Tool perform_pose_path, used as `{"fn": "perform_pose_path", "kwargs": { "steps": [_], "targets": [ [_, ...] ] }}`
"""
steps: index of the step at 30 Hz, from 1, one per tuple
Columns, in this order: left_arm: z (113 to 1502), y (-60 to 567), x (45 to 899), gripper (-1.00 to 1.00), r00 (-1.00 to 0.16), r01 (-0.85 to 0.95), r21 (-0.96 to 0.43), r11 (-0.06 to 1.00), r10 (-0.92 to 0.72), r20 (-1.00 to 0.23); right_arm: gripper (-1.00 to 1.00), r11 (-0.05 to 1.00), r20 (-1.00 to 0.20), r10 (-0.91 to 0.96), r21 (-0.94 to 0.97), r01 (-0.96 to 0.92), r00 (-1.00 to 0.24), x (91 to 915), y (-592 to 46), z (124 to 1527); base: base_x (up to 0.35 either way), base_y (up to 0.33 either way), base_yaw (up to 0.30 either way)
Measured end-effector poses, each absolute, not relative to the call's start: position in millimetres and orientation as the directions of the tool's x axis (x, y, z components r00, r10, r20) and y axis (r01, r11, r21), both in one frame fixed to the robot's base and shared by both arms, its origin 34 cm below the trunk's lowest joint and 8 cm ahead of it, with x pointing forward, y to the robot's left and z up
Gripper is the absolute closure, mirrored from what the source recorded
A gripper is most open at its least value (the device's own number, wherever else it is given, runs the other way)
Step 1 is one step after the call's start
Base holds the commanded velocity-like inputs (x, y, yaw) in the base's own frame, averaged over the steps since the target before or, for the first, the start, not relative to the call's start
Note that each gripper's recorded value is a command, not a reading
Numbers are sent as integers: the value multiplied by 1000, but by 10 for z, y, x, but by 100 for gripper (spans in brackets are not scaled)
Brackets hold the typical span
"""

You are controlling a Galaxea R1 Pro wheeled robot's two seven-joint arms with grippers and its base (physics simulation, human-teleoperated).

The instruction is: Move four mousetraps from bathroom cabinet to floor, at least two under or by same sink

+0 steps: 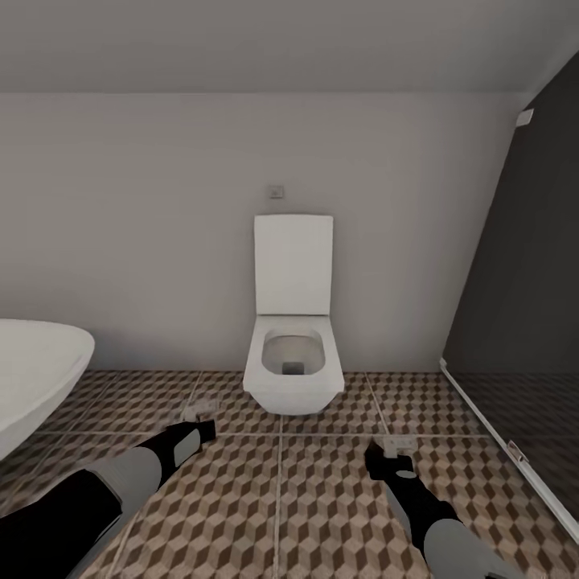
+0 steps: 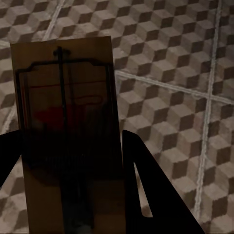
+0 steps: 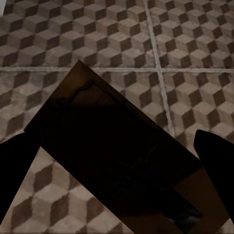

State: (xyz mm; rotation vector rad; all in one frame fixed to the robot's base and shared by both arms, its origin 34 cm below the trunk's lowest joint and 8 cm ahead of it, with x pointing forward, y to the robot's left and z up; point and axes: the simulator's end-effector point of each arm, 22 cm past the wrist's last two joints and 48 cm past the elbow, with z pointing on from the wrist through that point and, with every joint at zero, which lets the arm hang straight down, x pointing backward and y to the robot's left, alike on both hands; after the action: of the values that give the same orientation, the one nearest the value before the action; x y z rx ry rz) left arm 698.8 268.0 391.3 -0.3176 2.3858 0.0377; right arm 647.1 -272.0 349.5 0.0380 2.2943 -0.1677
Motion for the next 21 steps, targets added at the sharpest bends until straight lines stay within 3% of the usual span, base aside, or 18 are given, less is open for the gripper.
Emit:
{"fn": "perform_pose_path", "kwargs": {
  "steps": [21],
  "targets": [
    [3366,2678,6865,100,-766,-243,-41,969,-218,-604,100,991,-686,-35,-118,63,-727,6318,-2698,2996,0,0,0]
  ]
}}
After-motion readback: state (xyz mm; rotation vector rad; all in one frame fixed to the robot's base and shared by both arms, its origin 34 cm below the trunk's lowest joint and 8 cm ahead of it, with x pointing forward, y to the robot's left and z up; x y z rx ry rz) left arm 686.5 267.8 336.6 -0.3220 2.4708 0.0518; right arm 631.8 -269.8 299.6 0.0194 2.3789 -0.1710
